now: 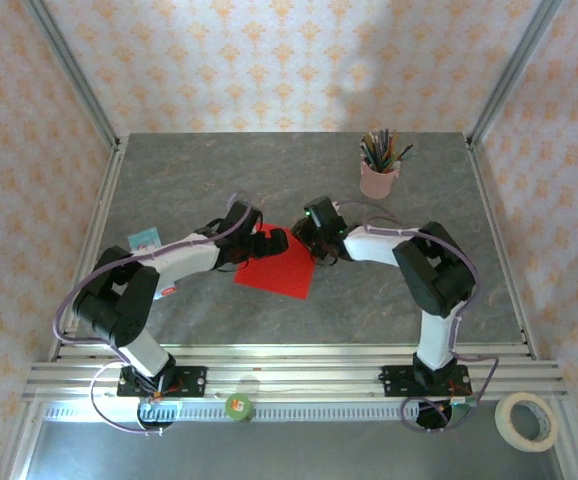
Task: Fold a paper plane with a square sheet of paper (pick it up from the middle)
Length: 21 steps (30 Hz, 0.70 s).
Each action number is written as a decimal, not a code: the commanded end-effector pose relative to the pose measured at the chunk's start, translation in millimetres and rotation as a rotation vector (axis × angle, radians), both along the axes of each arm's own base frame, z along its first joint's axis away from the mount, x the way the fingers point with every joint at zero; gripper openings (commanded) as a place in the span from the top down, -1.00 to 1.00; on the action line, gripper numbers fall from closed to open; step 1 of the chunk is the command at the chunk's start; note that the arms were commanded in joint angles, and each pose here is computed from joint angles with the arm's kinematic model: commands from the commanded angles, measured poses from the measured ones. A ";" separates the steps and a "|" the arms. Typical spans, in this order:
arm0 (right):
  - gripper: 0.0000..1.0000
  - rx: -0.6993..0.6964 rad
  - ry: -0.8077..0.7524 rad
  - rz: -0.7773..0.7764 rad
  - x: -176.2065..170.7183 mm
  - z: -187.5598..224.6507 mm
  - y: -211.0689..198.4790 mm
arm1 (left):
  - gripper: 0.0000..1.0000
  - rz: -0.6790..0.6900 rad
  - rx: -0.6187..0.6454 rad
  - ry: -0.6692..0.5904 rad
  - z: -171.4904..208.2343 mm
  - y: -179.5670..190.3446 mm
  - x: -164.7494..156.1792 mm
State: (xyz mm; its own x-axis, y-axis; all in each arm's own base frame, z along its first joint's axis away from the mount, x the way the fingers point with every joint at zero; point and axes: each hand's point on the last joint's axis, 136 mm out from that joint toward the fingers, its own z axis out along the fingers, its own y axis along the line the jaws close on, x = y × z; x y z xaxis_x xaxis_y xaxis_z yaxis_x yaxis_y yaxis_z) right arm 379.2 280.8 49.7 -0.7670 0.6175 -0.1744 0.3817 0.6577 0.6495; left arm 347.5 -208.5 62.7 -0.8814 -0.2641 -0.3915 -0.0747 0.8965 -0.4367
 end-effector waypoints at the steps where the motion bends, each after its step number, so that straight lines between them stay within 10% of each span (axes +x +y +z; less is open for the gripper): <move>1: -0.03 -0.039 -0.122 -0.035 10.7 42.3 -32.1 | -0.98 -0.070 0.156 0.015 -6.4 2.8 -4.4; 8: -0.96 -0.217 -0.228 -0.077 1.4 52.1 -102.8 | -0.99 -0.200 0.412 0.023 -11.6 -9.7 -2.4; 21: -0.99 -0.323 -0.262 -0.121 -9.8 51.4 -140.9 | -0.92 -0.325 0.528 0.106 -39.3 -29.6 7.0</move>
State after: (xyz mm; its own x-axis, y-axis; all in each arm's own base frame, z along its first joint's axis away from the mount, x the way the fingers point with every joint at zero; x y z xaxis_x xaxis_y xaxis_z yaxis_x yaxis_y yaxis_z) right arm 370.1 147.6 103.1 -0.6041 0.5972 -0.5277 0.3083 0.7857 0.5363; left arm 358.8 -244.7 23.4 -0.9267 0.1694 -0.3355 0.1838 0.9829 -0.0115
